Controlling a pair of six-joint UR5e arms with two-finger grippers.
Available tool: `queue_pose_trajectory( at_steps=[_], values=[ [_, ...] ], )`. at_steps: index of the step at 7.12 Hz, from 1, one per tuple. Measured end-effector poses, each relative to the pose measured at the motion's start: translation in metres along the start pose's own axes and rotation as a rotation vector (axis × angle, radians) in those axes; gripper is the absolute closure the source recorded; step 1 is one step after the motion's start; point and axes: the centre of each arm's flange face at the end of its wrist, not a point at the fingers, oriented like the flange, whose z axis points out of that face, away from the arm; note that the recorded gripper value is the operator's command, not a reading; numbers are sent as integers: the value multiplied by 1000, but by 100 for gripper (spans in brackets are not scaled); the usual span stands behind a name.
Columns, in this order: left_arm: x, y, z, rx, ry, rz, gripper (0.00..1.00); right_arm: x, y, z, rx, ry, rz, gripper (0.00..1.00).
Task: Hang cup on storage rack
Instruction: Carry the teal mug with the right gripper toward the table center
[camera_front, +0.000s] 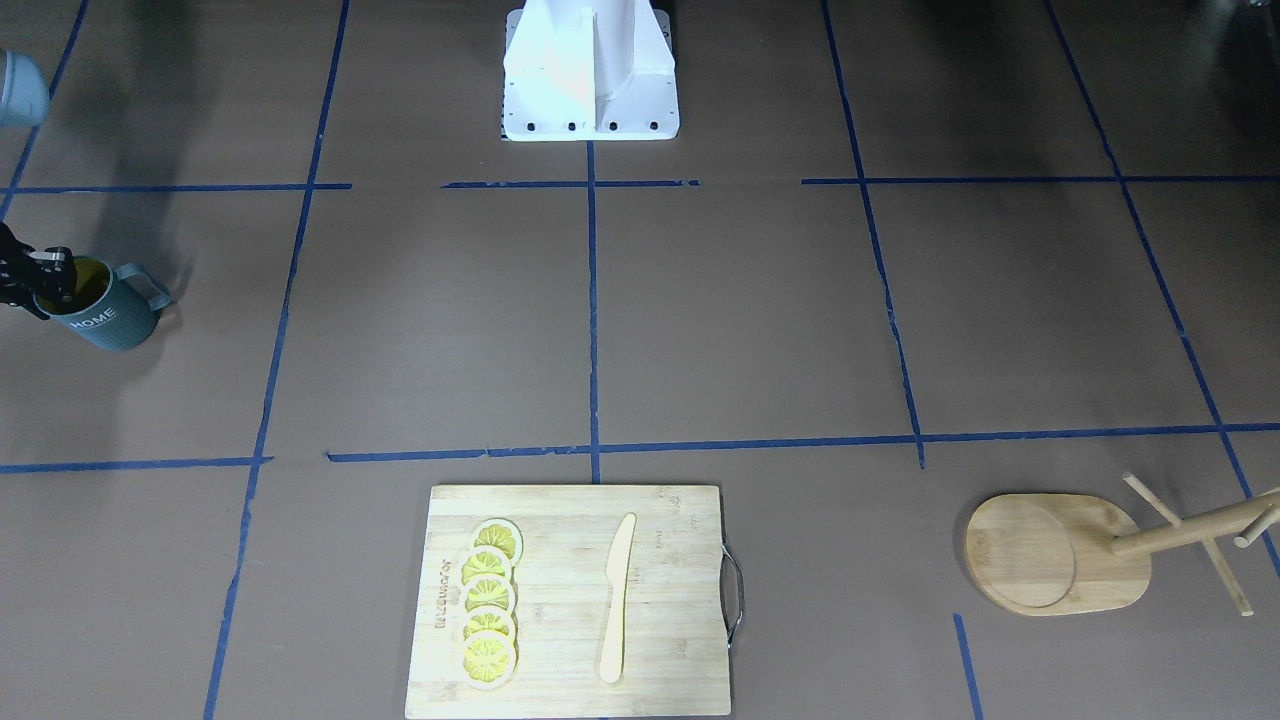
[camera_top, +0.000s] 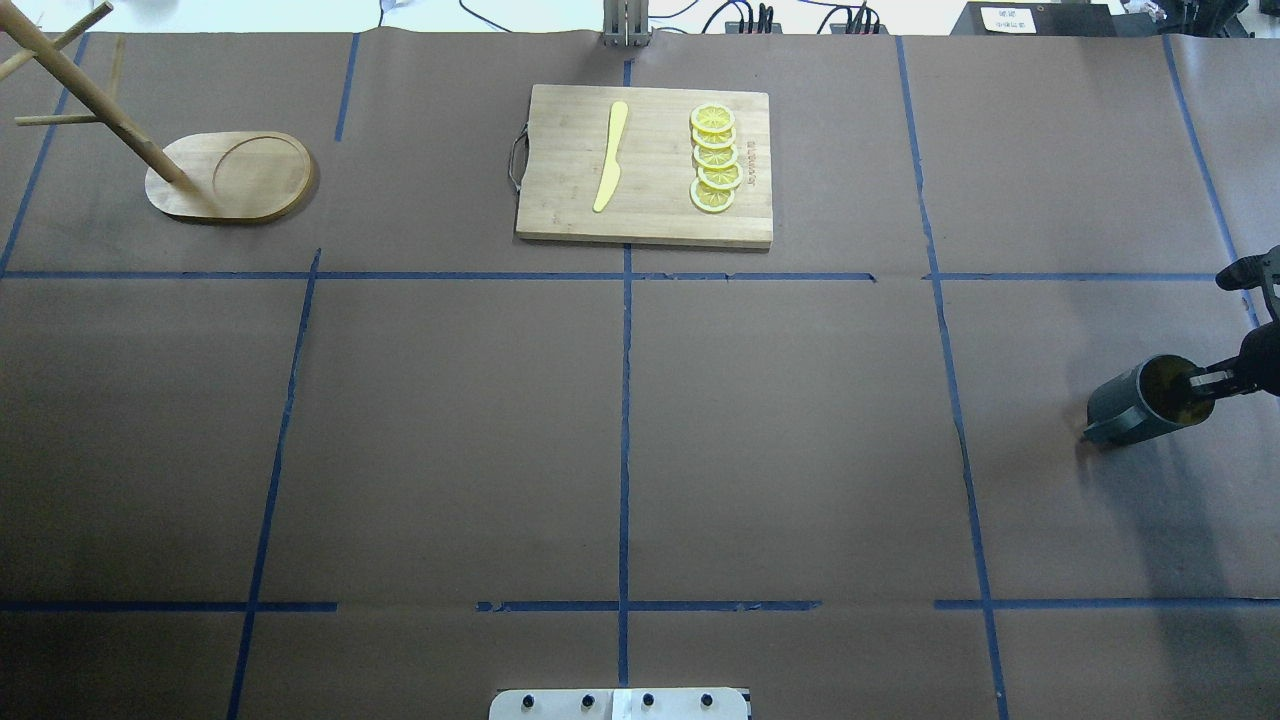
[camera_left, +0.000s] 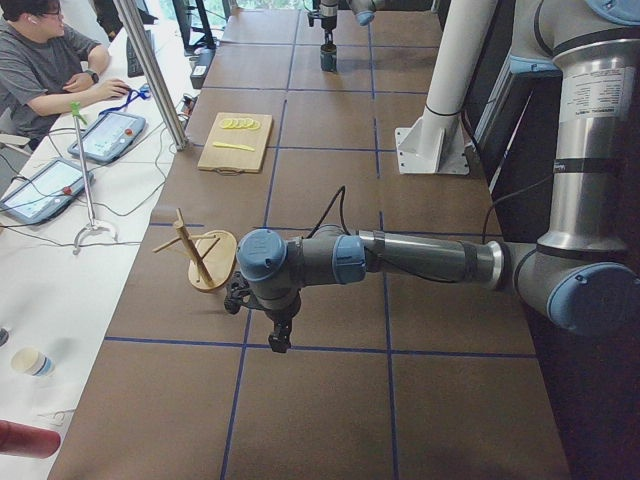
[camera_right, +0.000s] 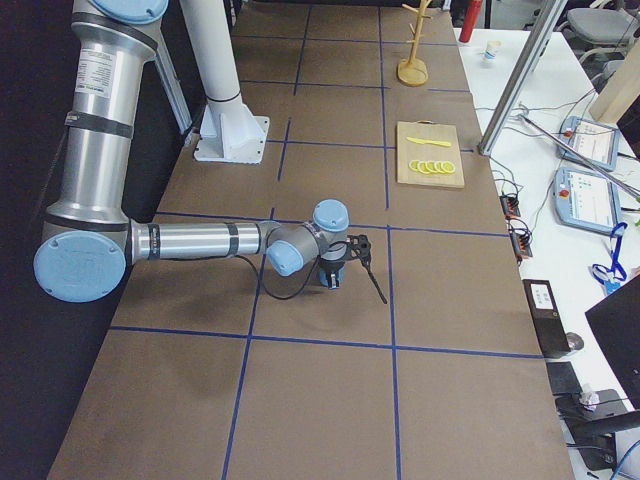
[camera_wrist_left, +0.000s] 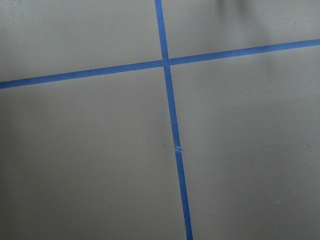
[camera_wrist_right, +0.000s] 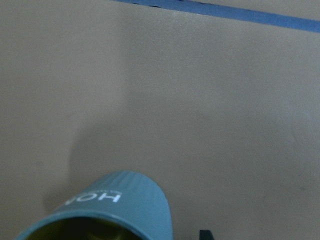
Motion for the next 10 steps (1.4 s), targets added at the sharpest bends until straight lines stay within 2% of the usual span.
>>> queue_pose_trajectory(
  at_steps=[3, 5, 7, 9, 10],
  values=[
    [1, 0, -1, 2, 1, 1, 0, -31, -16, -23, 15, -25, 22, 100],
    [1, 0, -2, 3, 1, 2, 0, -106, -60, -65, 9, -23, 42, 100],
    [3, 0, -3, 6, 1, 4, 0, -225, -109, -95, 7, -20, 33, 100],
    [5, 0, -6, 10, 2, 8, 0, -375, -116, -86, 25, 21, 96, 100],
    [6, 0, -6, 10, 2, 8, 0, -439, -114, -77, 34, 21, 136, 100]
  ],
)
